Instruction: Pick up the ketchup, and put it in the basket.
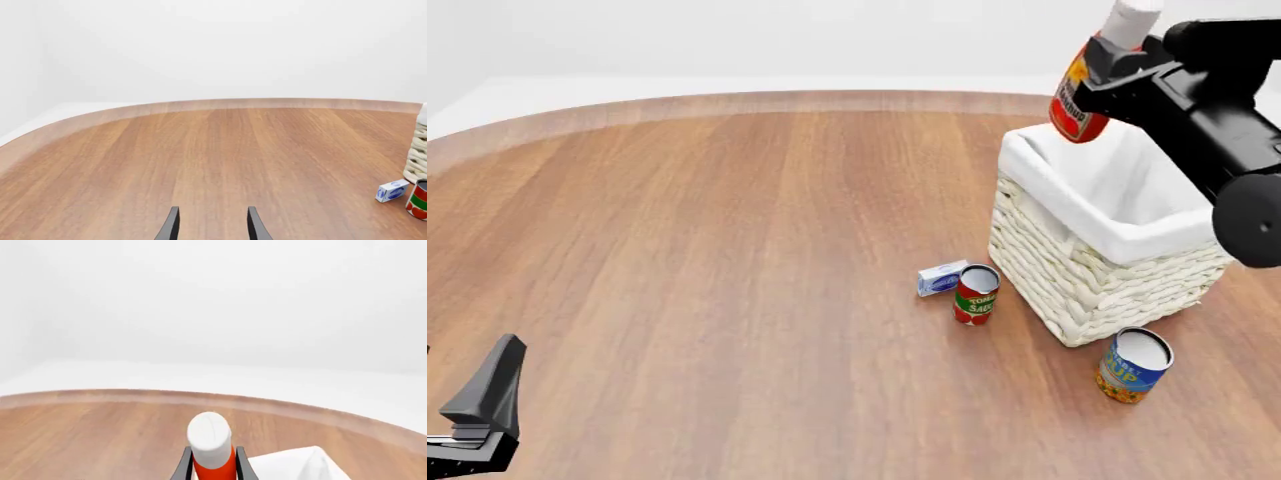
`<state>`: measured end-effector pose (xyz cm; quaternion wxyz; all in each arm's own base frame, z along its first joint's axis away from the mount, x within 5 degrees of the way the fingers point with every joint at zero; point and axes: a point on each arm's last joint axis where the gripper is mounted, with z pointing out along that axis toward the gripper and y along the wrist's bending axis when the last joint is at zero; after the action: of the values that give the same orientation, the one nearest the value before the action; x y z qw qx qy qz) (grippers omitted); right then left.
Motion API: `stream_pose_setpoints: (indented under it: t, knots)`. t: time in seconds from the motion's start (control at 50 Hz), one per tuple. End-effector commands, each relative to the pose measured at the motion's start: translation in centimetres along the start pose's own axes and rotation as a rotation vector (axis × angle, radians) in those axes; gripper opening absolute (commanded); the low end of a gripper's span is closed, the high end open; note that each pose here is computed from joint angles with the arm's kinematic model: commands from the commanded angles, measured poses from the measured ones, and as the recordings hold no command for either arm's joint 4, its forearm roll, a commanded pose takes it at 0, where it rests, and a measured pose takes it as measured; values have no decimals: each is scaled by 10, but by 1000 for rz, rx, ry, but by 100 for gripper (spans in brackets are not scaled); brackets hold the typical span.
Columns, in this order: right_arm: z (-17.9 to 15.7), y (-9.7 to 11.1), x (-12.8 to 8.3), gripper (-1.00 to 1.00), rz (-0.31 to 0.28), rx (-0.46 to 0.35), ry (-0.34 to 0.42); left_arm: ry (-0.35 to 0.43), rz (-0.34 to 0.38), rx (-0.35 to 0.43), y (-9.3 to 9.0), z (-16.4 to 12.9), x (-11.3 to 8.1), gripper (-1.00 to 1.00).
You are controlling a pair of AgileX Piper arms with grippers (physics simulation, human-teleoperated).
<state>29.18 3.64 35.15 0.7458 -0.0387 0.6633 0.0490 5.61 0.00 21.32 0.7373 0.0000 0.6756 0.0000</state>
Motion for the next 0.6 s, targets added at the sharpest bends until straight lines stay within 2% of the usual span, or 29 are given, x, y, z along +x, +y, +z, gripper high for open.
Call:
stream_pose_setpoints:
  t: [0.02,0.2,0.6]
  knots:
    - [-4,-26,18,-100,13,87,24,0,0,0,0,0,0,100]
    - [6,-39,40,-100,15,126,57,0,0,0,0,0,0,100]
    - [28,-56,68,-100,9,169,128,0,0,0,0,0,0,100]
